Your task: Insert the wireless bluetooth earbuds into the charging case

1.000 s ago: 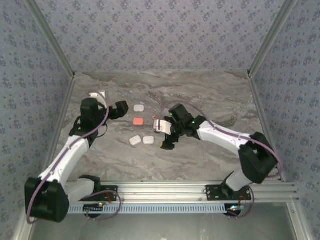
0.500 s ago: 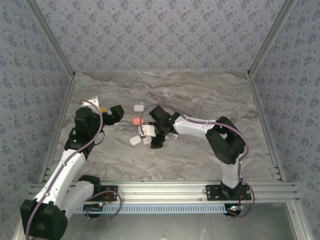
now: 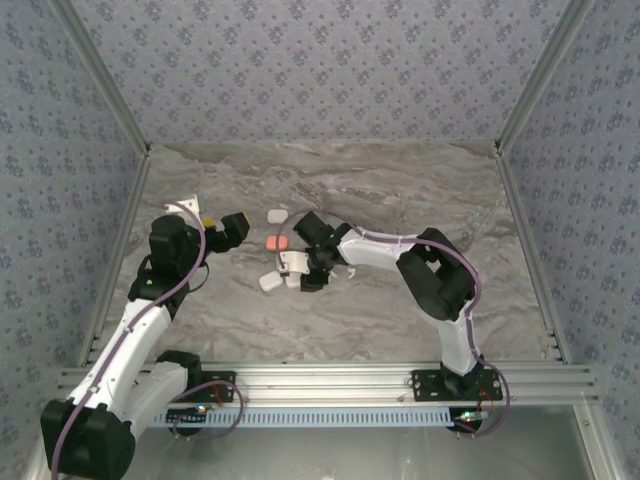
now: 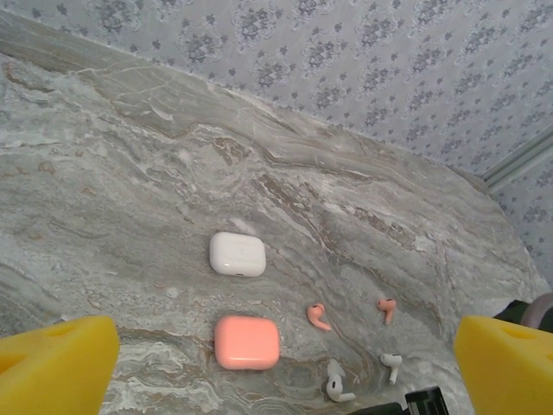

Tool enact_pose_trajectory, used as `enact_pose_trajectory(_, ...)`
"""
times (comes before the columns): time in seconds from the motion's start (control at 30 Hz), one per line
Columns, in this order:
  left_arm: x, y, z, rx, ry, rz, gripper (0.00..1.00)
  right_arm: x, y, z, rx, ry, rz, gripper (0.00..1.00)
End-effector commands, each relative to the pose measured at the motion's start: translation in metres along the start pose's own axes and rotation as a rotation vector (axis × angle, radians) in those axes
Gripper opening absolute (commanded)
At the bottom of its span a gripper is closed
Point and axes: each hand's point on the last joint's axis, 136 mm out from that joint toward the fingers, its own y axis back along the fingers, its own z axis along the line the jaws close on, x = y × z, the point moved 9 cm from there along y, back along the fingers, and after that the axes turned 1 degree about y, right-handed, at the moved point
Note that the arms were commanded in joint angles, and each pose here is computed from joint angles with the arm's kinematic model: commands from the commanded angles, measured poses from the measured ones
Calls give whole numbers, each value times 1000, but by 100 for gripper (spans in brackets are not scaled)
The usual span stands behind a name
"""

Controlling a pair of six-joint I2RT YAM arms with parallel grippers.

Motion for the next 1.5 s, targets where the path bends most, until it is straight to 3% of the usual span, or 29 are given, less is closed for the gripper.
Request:
enact_pose_trajectory(0.0, -6, 2, -9, 73, -11, 9, 97, -3, 29, -4, 65, -23, -47, 38)
enact_pose_trajectory(0.13, -10, 1, -21, 175, -14, 52, 93, -4, 73, -5, 178, -28, -123, 38)
enact_pose_trajectory(0.4, -12, 6, -78, 547, -76, 158, 79, 6, 172, 3, 453, -32, -288, 38)
enact_pose_trajectory(0.6, -7, 6, -113, 727, -129, 244, 70, -2, 219, 14, 584, 24, -384, 38)
enact_pose_trajectory(0.97, 14, -20, -153, 868, -143, 346, 61, -17, 238, 23, 608, 71, -446, 39)
enact_pose_trajectory(1.47, 19, -32, -156, 848, -124, 364, 26, -22, 237, 22, 593, 51, -449, 43)
